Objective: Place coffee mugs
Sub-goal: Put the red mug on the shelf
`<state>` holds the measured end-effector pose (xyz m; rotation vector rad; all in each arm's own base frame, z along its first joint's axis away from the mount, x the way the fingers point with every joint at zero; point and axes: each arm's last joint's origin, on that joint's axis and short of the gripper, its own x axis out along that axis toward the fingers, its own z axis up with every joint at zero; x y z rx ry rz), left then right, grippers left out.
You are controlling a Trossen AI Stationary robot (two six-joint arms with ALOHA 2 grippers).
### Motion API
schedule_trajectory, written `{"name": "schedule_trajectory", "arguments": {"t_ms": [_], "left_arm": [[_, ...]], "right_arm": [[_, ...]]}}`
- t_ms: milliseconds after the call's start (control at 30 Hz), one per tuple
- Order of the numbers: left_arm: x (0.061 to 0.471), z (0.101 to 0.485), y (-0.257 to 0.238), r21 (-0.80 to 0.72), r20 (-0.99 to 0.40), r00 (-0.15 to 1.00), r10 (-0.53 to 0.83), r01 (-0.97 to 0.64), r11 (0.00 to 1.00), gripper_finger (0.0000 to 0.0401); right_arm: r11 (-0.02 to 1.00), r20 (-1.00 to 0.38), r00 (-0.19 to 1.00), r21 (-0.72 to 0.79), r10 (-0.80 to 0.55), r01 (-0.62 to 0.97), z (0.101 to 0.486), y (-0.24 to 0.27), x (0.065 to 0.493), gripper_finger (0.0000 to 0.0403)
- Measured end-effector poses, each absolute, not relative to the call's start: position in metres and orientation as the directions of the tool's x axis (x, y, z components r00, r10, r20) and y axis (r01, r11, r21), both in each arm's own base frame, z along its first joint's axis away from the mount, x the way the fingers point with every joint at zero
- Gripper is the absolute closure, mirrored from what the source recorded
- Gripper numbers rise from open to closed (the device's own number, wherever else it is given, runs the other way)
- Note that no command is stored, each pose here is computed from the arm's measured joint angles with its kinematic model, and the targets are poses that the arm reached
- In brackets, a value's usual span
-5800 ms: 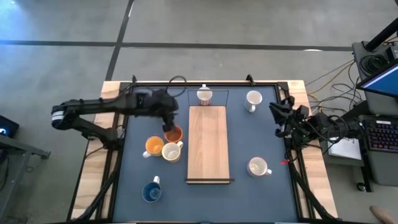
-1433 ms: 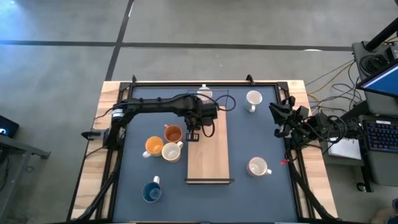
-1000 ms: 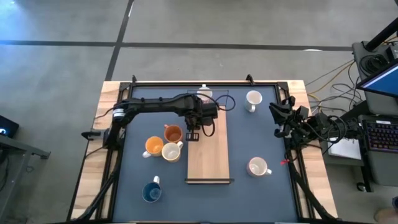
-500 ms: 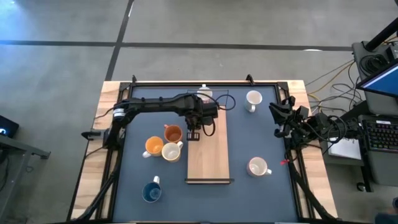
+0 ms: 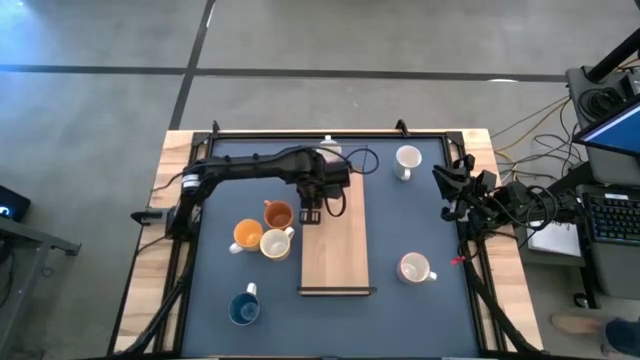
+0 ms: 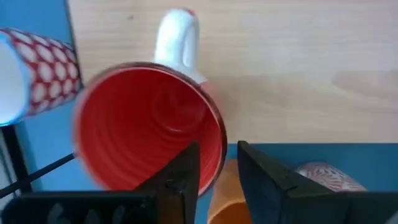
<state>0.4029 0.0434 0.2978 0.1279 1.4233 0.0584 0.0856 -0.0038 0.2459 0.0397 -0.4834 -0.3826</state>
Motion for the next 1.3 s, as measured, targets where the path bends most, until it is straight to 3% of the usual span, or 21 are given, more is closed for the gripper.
{"name": "schedule_trajectory", "arguments": {"t_ms": [267,400,767,1067,1300], "left_arm": [[0.397,0.348,0.040,0.124,-0.953,0.276,0.121,-0.005,0.992,0.0310],[0.399,0.352,0.026,0.126,-0.944,0.312,0.111,0.026,0.992,0.0312],[0.410,0.297,-0.012,0.115,-0.964,0.252,0.082,0.119,0.986,0.0351],[0.404,0.253,0.011,0.180,-0.976,0.131,0.172,0.049,0.982,0.0364],[0.406,0.249,0.025,0.189,-0.972,0.148,0.181,0.041,0.981,0.0375]], "right_arm": [[0.928,0.446,0.816,0.120,-0.368,0.353,0.246,-0.004,0.086,0.0344],[0.929,0.440,0.820,0.124,-0.367,0.350,0.245,-0.004,0.086,0.0344],[0.931,0.407,0.837,0.141,-0.365,0.338,0.242,-0.003,0.088,0.0344],[0.931,0.405,0.839,0.150,-0.365,0.333,0.242,-0.003,0.088,0.0344],[0.931,0.405,0.839,0.142,-0.365,0.337,0.242,-0.003,0.088,0.0344]]}}
